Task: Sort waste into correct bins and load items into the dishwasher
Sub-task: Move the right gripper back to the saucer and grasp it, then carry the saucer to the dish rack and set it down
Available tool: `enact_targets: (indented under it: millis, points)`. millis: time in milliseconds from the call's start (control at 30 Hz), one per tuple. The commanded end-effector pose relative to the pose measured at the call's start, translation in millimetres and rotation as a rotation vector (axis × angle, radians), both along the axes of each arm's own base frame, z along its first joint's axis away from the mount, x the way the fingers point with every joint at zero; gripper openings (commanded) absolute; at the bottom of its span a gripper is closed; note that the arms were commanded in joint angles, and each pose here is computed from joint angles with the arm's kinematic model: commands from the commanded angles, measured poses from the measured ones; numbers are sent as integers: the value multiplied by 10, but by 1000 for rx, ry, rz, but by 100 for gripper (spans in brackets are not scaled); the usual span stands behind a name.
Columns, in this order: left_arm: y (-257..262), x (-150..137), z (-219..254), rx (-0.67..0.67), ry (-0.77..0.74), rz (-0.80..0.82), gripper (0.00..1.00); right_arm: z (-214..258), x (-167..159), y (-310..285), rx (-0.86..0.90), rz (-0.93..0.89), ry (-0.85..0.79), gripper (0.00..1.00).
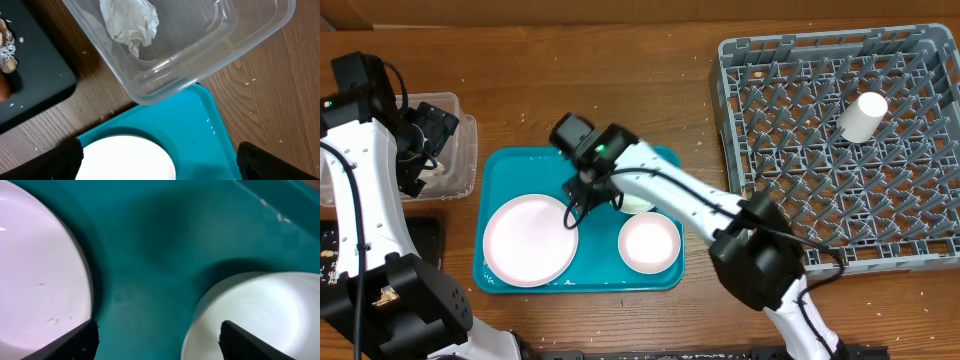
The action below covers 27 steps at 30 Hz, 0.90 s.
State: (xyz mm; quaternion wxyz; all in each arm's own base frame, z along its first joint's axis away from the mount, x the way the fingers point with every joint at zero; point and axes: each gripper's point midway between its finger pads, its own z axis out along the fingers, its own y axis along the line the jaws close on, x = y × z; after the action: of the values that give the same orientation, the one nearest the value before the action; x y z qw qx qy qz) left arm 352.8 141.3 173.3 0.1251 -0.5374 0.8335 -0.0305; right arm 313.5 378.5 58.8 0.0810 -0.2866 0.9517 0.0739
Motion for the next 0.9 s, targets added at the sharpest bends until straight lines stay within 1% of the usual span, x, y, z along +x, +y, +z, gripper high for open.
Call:
enact_targets:
  millis: [0, 33, 100, 133, 167, 233, 300, 367, 433, 467, 500, 533, 567, 600, 733, 800, 867]
  points:
    - [37, 29, 66, 20, -15, 7, 100, -255, 82, -105, -93, -6, -30, 79]
    - [36, 29, 64, 20, -15, 7, 100, -277, 80, -108, -96, -7, -27, 79]
    - [36, 29, 64, 20, -15, 7, 100, -285, 95, -114, -98, -10, -31, 73]
    - [37, 29, 66, 20, -15, 7, 100, -284, 98, -110, -96, -10, -32, 68]
    - [36, 29, 64, 20, -15, 7, 100, -284, 98, -106, -95, -9, -33, 57]
    - [37, 29, 64, 20, -15, 7, 100, -285, 95, -109, -96, -9, -31, 45]
    - [36, 29, 64, 20, -15, 7, 100, -262, 93, -111, -98, -9, -30, 39]
    - [37, 29, 64, 20, -15, 7, 100, -146, 103, -106, -97, -13, -30, 26]
    - [37, 29, 64, 20, -15, 7, 100, -13, 131, -92, -87, -16, -38, 19]
    - [37, 29, 66, 20, -15, 7, 100, 98, 153, -83, -76, -19, -47, 15]
    - [37, 29, 64, 20, -15, 7, 100, 291, 205, -79, -57, -25, -65, 8]
    - [36, 29, 64, 20, -15, 7, 100, 431, 248, -88, -41, -32, -79, 4]
    - [37, 29, 66, 20, -15, 7, 100, 547, 285, -103, -26, -40, -91, 4]
    - [36, 29, 64, 20, -15, 7, 100, 776, 365, -167, -1, -62, -113, 4]
    - [37, 29, 64, 20, -15, 7, 100, 1237, 543, -407, 58, -125, -154, 4]
    - [37, 29, 64, 20, -15, 7, 100, 1575, 665, -698, 120, -188, -167, 4]
    - [36, 29, 64, 20, -15, 7, 100, 1759, 740, -899, 149, -230, -185, 4]
